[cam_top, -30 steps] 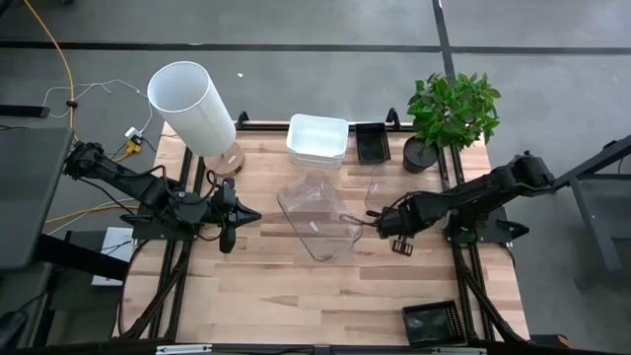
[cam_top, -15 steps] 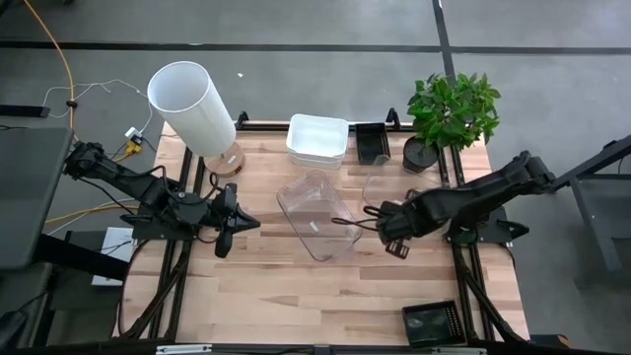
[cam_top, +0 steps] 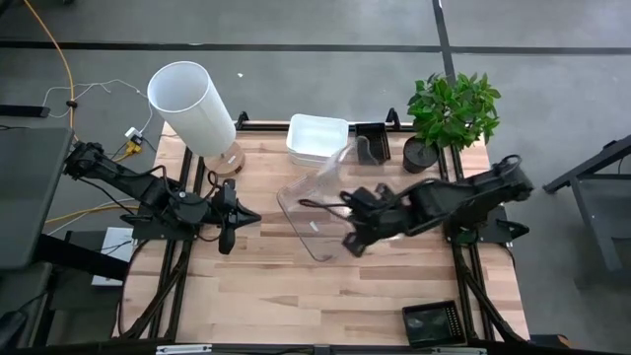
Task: Stack baskets by color
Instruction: Stack the right transparent bin on top of the left transparent bins
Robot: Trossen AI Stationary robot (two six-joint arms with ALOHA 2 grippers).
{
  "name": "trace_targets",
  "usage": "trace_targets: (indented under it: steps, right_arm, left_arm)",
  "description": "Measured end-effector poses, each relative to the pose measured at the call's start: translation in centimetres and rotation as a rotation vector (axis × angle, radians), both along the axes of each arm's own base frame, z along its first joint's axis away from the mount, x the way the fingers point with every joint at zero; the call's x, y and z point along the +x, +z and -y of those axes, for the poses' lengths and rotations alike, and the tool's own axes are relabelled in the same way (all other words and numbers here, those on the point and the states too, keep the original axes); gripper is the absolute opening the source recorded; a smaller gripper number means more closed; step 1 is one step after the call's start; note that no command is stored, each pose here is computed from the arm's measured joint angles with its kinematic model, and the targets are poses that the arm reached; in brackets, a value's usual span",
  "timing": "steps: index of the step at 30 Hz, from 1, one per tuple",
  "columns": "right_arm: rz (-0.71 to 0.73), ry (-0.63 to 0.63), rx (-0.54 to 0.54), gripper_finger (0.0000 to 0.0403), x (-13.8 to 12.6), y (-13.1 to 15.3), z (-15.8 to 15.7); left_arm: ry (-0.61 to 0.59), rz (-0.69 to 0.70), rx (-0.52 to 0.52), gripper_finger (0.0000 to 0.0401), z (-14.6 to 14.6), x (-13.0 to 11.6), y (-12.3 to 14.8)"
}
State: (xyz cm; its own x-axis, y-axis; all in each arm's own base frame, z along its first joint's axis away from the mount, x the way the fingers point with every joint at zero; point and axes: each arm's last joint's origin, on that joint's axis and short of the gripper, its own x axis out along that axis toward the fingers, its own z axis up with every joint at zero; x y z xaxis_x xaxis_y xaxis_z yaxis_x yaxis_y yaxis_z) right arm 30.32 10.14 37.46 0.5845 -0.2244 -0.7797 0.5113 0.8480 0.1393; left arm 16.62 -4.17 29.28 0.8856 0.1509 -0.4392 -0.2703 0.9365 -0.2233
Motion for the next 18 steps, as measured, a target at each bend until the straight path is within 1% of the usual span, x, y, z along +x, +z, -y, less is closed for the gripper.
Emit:
trace_targets:
  steps: [5, 7, 10, 13, 15, 18]
  right_arm:
    - [0.051, -0.014, 0.001, 0.0000, 4.6, 1.4, -1.4]
    - [0.049, -0.027, -0.011, 0.0000, 5.9, 1.8, -1.4]
    - [0.027, -0.080, -0.041, 0.0000, 7.5, 1.8, -0.8]
    - [0.000, -0.128, -0.037, 0.0000, 9.0, 1.0, -0.1]
    - [-0.017, -0.140, 0.005, 0.0000, 9.7, 0.0, 0.1]
    - [-0.090, -0.169, 0.063, 0.0000, 10.1, -1.9, 0.4]
  left_arm:
    - [0.000, 0.000, 0.004, 0.0000, 0.0, 0.0, 0.0]
    - [-0.002, -0.001, 0.015, 0.0000, 0.0, 0.0, 0.0]
    - [0.018, 0.002, 0.031, 0.0000, -0.1, 0.0, 0.0]
    - [0.040, 0.005, 0.043, 0.0000, -0.2, 0.0, 0.0]
    - [0.044, 0.006, 0.045, 0.0000, -0.2, 0.0, 0.0]
    - [0.049, 0.001, 0.050, 0.0000, -0.2, 0.0, 0.0]
